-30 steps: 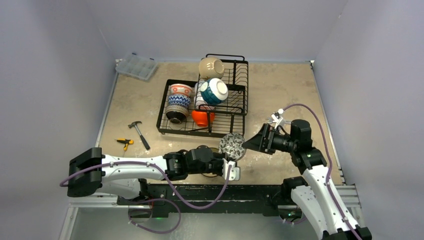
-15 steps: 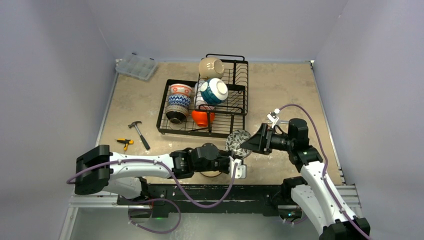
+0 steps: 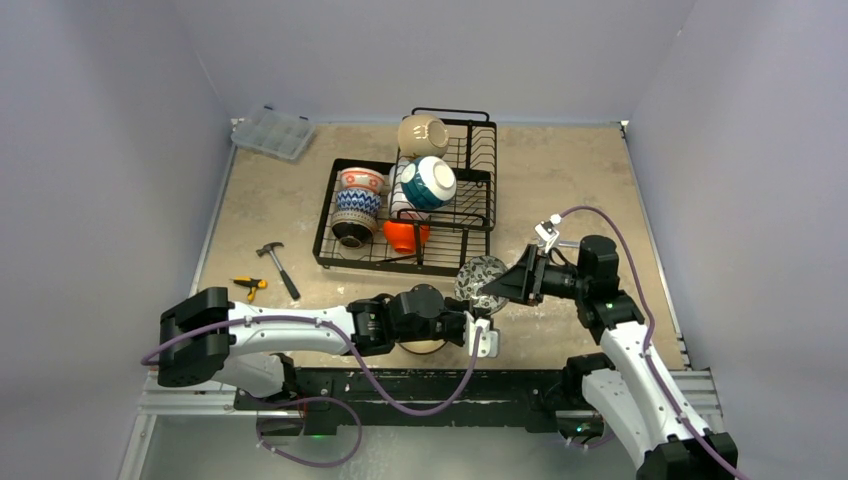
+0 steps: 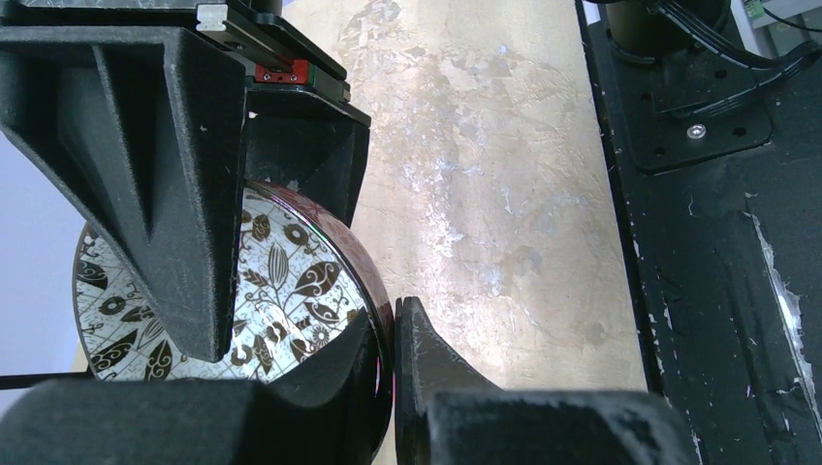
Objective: Load the bowls into the dish rack
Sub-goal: Turn the bowl upside down on the dish rack.
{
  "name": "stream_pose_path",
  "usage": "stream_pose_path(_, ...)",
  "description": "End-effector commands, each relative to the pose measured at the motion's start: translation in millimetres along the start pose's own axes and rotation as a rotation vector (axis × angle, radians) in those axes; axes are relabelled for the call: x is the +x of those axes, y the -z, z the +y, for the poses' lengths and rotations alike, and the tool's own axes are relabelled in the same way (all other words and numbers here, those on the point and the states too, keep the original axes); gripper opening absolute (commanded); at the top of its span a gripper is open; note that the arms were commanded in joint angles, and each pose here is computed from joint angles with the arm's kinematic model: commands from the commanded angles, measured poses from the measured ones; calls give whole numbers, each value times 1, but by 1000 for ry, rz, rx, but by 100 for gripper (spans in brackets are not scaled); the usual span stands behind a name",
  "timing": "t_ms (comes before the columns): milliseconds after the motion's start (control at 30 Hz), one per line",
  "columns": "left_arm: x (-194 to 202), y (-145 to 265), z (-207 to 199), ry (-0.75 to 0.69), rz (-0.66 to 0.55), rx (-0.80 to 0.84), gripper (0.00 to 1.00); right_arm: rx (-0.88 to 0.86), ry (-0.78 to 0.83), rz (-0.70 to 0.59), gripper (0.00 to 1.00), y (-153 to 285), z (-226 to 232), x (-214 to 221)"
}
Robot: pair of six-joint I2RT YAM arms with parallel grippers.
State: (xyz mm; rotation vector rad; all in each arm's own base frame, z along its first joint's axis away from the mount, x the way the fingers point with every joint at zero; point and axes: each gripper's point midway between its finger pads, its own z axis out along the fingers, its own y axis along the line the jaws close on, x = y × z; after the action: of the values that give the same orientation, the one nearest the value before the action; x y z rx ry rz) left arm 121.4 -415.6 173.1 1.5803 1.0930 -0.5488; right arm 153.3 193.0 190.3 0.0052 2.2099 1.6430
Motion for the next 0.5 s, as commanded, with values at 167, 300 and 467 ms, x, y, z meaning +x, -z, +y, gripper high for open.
stream_pose_path(167, -26, -2, 20, -16, -74, -58, 0, -116, 95, 44, 71, 5, 25, 7)
stream_pose_path(300, -24, 0, 21, -14, -71, -61, 0, -148, 127, 58, 82, 8, 32, 10)
stream_pose_path(467, -22, 0, 21, -12, -73, -62, 0, -169, 140, 63, 76, 9, 36, 10)
